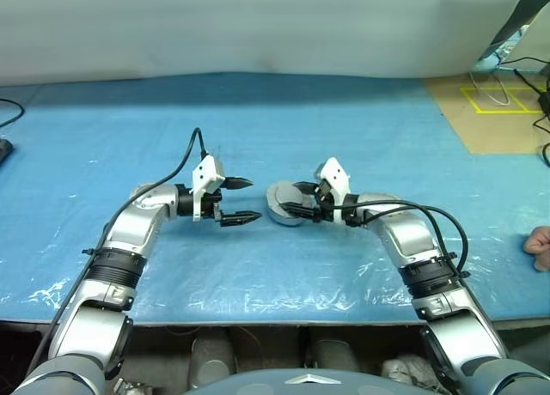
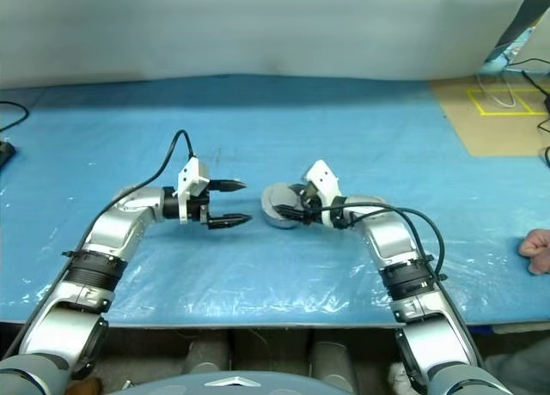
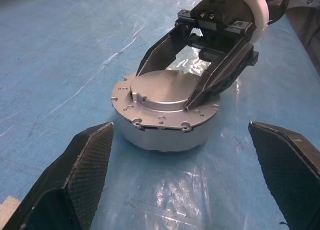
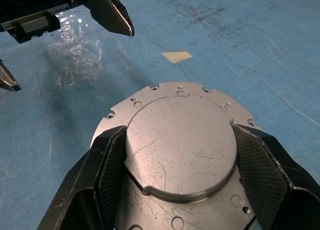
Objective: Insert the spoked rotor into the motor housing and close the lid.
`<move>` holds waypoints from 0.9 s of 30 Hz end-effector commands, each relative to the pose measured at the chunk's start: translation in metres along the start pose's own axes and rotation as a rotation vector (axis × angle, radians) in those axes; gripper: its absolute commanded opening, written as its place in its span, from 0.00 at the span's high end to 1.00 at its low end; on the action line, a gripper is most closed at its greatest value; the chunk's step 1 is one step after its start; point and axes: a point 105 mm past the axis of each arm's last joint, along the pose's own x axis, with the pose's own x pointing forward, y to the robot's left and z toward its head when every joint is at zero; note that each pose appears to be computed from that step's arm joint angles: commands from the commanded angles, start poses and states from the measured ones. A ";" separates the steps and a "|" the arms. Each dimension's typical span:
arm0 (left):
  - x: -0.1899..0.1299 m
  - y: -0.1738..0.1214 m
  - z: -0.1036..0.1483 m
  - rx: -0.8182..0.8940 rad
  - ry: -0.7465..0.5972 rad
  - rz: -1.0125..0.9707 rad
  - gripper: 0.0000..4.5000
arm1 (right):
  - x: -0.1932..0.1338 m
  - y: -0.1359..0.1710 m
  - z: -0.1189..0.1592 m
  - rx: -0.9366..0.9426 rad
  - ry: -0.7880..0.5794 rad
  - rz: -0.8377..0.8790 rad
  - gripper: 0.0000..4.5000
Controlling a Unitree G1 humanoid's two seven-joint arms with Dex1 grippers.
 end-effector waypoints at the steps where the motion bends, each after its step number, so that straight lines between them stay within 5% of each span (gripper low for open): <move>1: 0.000 -0.001 0.011 0.042 -0.017 -0.008 0.00 | -0.003 0.014 -0.060 0.197 0.127 0.035 0.34; 20: 0.000 -0.005 0.014 0.032 -0.007 -0.029 0.00 | -0.001 0.023 0.015 0.022 0.003 0.118 0.34; 27: 0.000 -0.005 0.015 0.027 -0.005 -0.028 0.00 | -0.001 0.019 0.000 -0.055 0.078 0.097 0.34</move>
